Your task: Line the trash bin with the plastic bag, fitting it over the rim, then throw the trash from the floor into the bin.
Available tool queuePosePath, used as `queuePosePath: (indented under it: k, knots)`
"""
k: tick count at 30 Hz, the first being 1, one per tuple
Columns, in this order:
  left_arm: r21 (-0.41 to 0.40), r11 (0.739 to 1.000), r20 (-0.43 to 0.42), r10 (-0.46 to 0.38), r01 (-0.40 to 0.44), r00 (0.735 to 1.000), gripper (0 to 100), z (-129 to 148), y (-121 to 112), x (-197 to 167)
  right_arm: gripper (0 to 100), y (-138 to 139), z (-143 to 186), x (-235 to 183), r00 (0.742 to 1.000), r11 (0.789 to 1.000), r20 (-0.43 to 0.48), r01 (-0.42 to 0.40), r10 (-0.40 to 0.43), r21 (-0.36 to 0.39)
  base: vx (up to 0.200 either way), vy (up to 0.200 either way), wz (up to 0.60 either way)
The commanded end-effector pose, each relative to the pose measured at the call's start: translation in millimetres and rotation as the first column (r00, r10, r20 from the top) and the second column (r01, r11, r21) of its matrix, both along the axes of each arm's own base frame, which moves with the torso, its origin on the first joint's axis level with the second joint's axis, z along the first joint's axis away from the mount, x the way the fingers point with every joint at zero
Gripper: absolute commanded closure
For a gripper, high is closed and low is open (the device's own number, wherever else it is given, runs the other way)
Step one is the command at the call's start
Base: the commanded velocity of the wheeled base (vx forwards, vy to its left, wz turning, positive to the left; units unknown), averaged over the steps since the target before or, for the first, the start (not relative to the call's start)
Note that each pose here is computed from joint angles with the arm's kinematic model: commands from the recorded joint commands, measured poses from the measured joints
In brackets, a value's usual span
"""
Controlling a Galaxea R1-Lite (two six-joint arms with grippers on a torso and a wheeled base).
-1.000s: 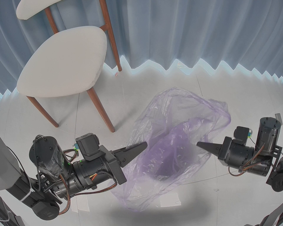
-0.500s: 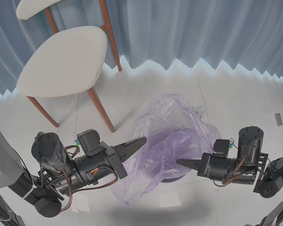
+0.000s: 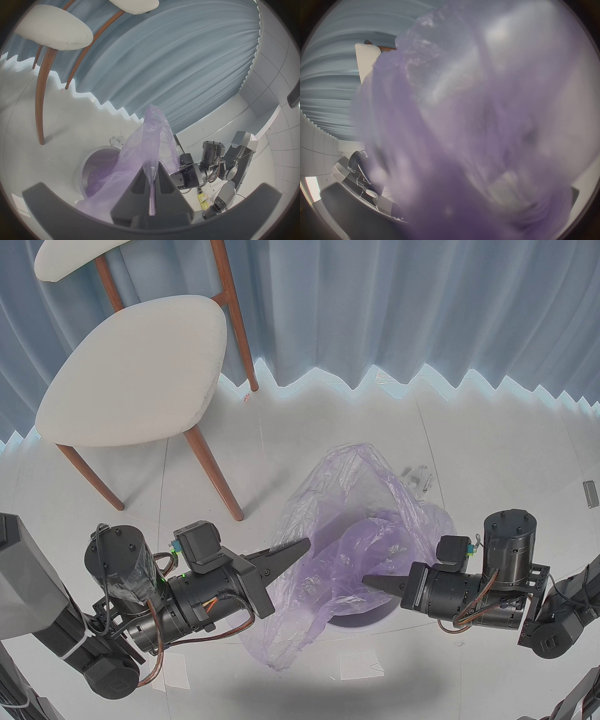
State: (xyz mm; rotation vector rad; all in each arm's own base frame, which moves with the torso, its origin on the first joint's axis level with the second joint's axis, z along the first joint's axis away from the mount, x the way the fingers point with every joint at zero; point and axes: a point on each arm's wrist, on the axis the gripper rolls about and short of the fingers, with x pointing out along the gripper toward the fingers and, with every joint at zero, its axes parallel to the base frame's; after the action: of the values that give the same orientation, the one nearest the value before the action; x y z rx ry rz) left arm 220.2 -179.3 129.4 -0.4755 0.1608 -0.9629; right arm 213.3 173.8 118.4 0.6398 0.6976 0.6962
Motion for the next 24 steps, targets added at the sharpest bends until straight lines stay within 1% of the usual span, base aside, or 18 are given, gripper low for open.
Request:
queuePosePath:
  k: [1, 11, 14, 19, 22, 23, 24]
  knots:
    - [0.001, 1.0, -0.003, -0.002, 0.002, 1.0, 100, -1, -1, 0, 100, 1, -3, 1, 1.0, 1.0, -0.008, 0.0, 0.0, -0.005, 0.0, 0.0, 0.0]
    - [0.003, 1.0, -0.014, 0.004, -0.004, 1.0, 100, -4, 0, 3, 100, 6, -9, 3, 1.0, 1.0, -0.024, -0.011, 0.011, -0.019, 0.0, 0.0, 0.0]
    - [-0.009, 1.0, -0.022, 0.012, -0.012, 1.0, 100, -2, 4, 4, 100, 9, -13, 4, 0.999, 1.0, -0.035, -0.019, 0.018, -0.025, 0.0, 0.0, 0.0]
    - [-0.022, 0.999, -0.03, 0.027, -0.028, 0.999, 100, 0, 7, 7, 100, 30, -27, 3, 0.995, 0.996, -0.078, -0.072, 0.068, -0.045, 0.0, 0.0, 0.0]
    - [-0.014, 0.999, -0.044, 0.035, -0.036, 0.998, 100, -5, 8, 10, 100, 41, -32, -4, 0.99, 0.993, -0.093, -0.111, 0.106, -0.05, 0.0, 0.0, 0.0]
    - [-0.014, 0.999, -0.044, 0.035, -0.036, 0.998, 100, -5, 8, 10, 100, 41, -32, -4, 0.99, 0.993, -0.093, -0.111, 0.106, -0.05, 0.0, 0.0, 0.0]
    - [-0.003, 0.999, -0.059, 0.036, -0.036, 0.998, 100, -10, 6, 12, 100, 46, -34, -5, 0.988, 0.991, -0.096, -0.124, 0.119, -0.052, 0.0, 0.0, 0.0]
